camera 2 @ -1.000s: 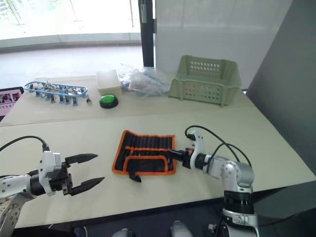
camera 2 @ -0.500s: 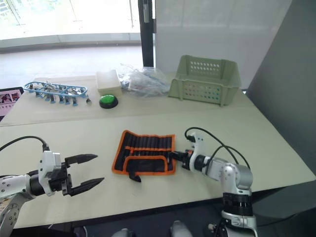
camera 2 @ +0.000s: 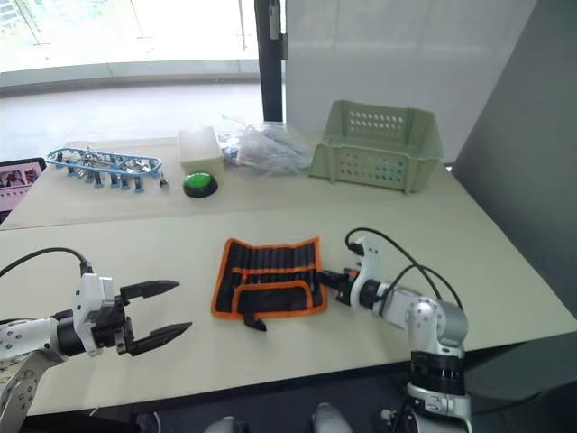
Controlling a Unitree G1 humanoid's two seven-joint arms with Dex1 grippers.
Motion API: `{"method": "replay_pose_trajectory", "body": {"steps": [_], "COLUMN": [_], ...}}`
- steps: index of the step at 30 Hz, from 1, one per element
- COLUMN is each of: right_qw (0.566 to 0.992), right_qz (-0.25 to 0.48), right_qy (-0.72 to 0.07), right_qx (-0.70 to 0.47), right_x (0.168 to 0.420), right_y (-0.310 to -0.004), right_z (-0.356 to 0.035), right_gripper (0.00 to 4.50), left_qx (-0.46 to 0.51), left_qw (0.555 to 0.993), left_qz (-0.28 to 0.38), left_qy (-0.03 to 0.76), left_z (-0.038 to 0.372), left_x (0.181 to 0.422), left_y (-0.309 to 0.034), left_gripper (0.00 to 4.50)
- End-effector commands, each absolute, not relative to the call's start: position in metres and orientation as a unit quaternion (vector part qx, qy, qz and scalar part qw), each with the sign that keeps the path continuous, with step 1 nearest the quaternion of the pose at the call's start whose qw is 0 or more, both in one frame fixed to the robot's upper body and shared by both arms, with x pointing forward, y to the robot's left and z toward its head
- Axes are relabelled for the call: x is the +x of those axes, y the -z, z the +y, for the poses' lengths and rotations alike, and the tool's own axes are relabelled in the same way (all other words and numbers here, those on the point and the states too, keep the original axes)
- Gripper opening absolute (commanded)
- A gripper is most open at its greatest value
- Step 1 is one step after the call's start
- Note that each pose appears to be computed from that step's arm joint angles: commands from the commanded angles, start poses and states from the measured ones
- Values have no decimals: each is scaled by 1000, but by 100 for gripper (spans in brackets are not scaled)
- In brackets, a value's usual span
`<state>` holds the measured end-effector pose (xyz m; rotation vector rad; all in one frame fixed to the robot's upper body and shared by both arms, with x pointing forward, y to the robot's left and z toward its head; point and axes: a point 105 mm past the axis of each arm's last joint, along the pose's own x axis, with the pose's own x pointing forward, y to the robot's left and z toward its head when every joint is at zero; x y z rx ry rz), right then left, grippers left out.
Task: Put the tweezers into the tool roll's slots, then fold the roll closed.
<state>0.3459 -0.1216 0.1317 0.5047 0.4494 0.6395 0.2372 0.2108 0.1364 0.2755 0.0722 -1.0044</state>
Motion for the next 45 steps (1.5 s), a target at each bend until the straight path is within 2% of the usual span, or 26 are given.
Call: {"method": "replay_pose_trajectory", "body": {"steps": [1,6,11,15,20,26,30,34,42,45], "right_qw": [890,876,880,905,917,914,905,897,889,894], "right_qz": [184,197,216,237,253,270,269,240,138,113], "right_qy": [-342,-382,-365,-299,-261,-265,-292,-319,-403,-415], "right_qx": [240,220,215,189,165,145,153,192,170,124], "right_x": [340,325,327,343,353,349,344,344,343,347], "right_y": [-160,-166,-157,-135,-111,-94,-94,-116,-167,-165], "right_z": [-110,-67,-36,-36,-38,-37,-30,-30,-54,-58], "right_gripper": [2,2,2,2,2,2,122,255,255,172], "left_qx": [147,146,145,144,143,144,143,142,141,139], "left_qw": [864,862,861,861,859,860,860,859,859,859], "left_qz": [25,28,30,28,27,27,27,29,29,29], "left_qy": [482,484,486,487,490,488,489,491,491,491], "left_z": [211,212,212,209,204,203,201,200,201,200], "left_x": [238,238,239,240,241,241,240,239,240,242], "left_y": [-144,-142,-140,-140,-140,-140,-140,-140,-140,-140], "left_gripper": [450,450,450,450,450,450,450,450,450,450]}}
